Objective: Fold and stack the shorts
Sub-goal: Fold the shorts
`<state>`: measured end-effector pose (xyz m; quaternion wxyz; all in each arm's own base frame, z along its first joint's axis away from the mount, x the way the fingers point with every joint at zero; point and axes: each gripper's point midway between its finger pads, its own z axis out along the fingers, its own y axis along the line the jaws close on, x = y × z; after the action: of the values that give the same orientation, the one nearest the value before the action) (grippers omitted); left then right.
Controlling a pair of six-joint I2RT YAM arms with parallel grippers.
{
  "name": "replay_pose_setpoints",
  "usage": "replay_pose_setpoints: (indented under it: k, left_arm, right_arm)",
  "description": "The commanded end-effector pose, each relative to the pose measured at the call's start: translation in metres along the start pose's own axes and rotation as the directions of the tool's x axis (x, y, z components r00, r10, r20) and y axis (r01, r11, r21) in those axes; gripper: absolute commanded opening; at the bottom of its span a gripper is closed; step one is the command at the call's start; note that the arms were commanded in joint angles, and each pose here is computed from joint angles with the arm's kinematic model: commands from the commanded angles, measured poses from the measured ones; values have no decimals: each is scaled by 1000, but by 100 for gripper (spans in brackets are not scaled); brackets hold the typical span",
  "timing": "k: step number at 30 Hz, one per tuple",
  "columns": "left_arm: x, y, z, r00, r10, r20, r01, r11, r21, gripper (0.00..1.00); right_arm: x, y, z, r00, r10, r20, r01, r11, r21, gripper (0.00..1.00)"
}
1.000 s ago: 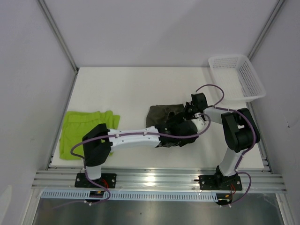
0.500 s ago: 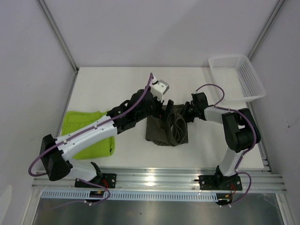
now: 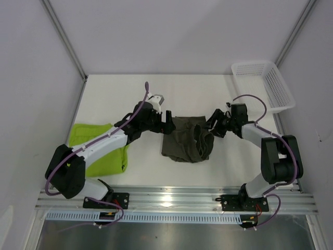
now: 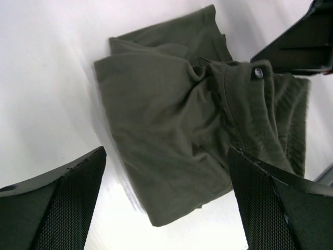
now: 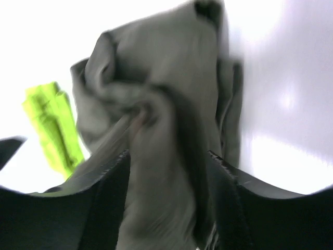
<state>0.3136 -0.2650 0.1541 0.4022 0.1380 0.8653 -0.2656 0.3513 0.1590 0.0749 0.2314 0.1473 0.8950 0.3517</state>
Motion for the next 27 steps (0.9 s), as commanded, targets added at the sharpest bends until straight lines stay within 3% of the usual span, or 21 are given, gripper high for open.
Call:
replay_pose_setpoints:
  k: [1,6,7,9,15,18,21,27]
  left_arm:
    - [-11,-18,8,997,-47,58,41,993,108,99]
    - [-4,-19,11,998,-50,45,44,991,125,99]
    - [-5,-20,10,998,-49,47,43,991,129,99]
    - [-5,-23,9,998,-46,49,38,989,146,99]
    - [-4,-29,12,998,-35,43,28,988,152,99]
    - [-3,-37,17,999,-23,37,17,988,156,98]
    - [-3,-46,22,999,-15,33,10,988,154,97]
    - [0,-60,34,1000,19,9,-20,990,141,95]
  right_arm:
    - [9,25,-19,1000,4,-19,-7,983,-184,67]
    - [39,22,-33,994,66,-92,-92,943,-319,72]
    - [41,21,-36,993,72,-91,-98,937,-336,82]
    - [43,16,-42,992,95,-84,-119,927,-357,89]
    - [52,10,-51,995,96,-30,-100,928,-359,99]
    - [54,9,-56,996,93,2,-86,934,-346,98]
    - [51,3,-60,995,81,54,-63,958,-279,92]
    - [51,14,-63,997,-24,76,37,985,-168,99]
